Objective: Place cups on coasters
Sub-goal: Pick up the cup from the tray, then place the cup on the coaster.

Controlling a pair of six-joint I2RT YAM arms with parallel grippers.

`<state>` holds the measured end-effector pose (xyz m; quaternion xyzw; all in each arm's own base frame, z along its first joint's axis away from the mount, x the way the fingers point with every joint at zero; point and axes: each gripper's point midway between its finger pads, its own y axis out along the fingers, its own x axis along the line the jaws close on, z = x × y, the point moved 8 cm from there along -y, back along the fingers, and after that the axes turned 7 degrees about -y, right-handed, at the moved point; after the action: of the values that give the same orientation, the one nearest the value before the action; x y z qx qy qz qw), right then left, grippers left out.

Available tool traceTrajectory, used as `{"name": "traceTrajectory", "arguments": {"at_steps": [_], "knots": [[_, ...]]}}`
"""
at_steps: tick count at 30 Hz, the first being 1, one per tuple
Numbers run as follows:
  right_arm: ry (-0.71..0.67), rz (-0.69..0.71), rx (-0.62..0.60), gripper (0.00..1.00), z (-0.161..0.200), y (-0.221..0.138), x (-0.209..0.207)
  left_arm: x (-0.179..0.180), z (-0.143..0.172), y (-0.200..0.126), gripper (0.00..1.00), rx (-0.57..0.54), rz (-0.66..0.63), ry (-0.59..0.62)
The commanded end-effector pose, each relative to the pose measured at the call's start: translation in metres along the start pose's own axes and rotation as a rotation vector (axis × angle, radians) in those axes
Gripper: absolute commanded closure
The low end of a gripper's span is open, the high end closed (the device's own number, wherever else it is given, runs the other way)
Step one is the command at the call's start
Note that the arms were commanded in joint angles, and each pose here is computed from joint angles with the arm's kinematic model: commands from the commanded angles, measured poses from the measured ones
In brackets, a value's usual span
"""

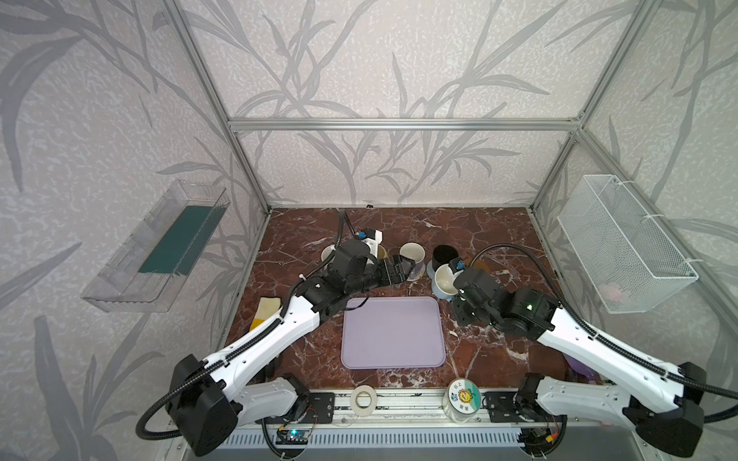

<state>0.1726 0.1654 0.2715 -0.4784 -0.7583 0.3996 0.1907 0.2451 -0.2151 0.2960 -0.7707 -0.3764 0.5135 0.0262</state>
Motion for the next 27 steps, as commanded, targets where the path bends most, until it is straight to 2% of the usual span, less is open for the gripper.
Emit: {"name": "traceTrajectory", "arguments": {"at_steps": [1, 4, 13, 17, 21, 24, 27], "knots": [[0.023, 0.018, -0.083, 1.0, -0.02, -0.01, -0.009, -0.008, -0.008, 0.0, 0.01, 0.004, 0.003, 0.035], [0.065, 0.033, -0.081, 1.0, -0.026, -0.008, -0.018, -0.003, -0.014, 0.004, 0.01, 0.015, -0.105, 0.038], [0.125, 0.075, -0.111, 1.0, -0.037, -0.008, -0.041, -0.021, -0.021, 0.024, 0.01, 0.133, -0.06, 0.077], [0.203, 0.084, -0.091, 1.0, -0.041, -0.006, -0.055, -0.032, -0.023, 0.034, 0.01, 0.224, -0.052, 0.079], [0.246, 0.063, -0.099, 1.0, -0.051, -0.005, -0.063, -0.037, -0.027, 0.039, 0.01, 0.229, -0.047, 0.064], [0.252, 0.076, -0.096, 1.0, -0.057, -0.003, -0.069, -0.04, -0.032, 0.039, 0.01, 0.206, -0.067, 0.007], [0.28, 0.086, -0.104, 1.0, -0.062, -0.002, -0.078, -0.05, -0.037, 0.041, 0.01, 0.192, -0.003, -0.053]]}}
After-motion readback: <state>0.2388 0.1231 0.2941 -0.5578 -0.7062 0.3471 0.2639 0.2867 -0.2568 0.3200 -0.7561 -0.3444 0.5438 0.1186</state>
